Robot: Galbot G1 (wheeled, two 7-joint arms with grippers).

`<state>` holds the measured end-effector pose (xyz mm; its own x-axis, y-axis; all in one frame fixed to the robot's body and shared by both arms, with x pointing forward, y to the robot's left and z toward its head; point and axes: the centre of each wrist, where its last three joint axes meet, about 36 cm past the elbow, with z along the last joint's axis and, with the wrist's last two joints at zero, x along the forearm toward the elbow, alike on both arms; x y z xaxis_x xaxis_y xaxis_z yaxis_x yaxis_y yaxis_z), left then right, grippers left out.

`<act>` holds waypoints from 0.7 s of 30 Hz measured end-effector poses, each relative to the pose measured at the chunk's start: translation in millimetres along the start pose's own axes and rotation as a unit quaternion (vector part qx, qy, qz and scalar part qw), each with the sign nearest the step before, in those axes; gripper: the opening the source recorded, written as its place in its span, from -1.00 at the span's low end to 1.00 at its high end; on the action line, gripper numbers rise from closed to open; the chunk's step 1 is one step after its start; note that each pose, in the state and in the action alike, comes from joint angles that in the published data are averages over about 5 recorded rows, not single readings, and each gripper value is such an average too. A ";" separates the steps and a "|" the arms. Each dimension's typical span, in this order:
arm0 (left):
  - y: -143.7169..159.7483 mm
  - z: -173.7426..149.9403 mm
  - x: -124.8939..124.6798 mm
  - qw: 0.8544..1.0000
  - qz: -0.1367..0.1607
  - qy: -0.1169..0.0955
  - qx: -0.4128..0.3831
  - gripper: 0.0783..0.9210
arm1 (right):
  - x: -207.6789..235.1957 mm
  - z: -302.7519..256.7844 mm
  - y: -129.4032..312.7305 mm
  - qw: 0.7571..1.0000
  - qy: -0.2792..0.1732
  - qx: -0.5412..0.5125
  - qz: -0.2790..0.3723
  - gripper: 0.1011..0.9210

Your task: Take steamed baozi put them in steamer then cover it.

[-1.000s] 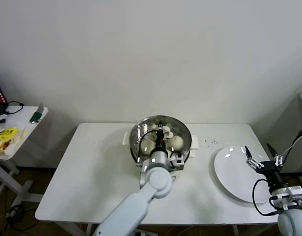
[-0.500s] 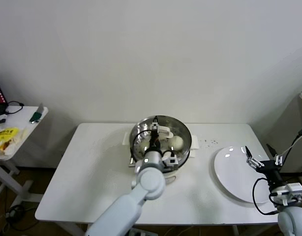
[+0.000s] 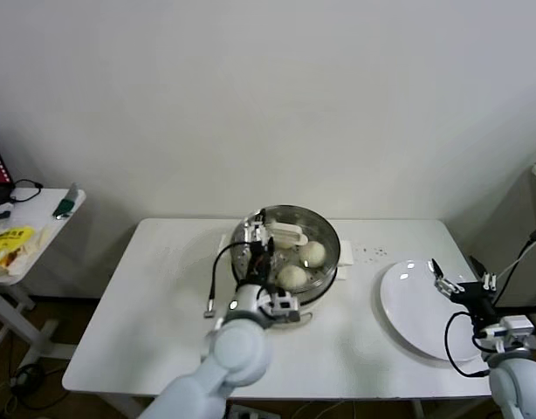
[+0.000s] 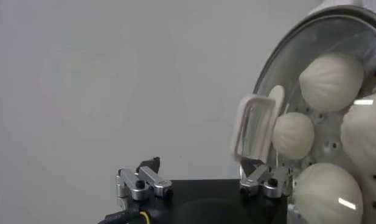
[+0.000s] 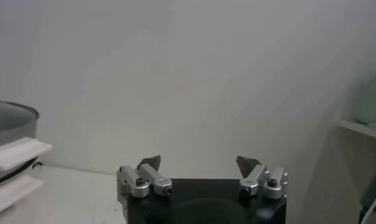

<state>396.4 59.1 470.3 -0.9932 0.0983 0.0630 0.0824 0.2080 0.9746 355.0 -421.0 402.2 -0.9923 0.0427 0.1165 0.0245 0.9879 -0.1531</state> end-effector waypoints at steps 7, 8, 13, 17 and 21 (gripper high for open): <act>21.5 43.4 19.5 0.995 -0.008 0.030 0.091 0.77 | -1.0 -0.4 3.5 1.000 0.006 0.001 -0.009 0.76; 24.4 51.3 21.2 0.993 -0.010 0.038 0.108 0.77 | -1.1 -0.1 4.5 1.000 0.006 0.001 -0.011 0.76; 33.0 94.2 28.8 0.975 -0.007 0.088 0.205 0.77 | -1.4 2.5 10.3 1.000 0.010 -0.001 -0.020 0.76; 30.6 129.0 36.1 0.952 -0.005 0.105 0.288 0.77 | -1.6 4.6 13.4 1.000 0.010 -0.004 -0.025 0.76; 19.0 156.7 46.4 0.923 -0.013 0.087 0.374 0.77 | -1.3 6.4 15.1 1.000 0.008 -0.006 -0.029 0.76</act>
<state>364.8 220.1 458.0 -0.9885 -0.0598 0.1386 0.0283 0.8287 0.5589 355.9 -407.1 393.4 -0.9900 -0.0118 0.1409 -0.0309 0.9905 -0.1337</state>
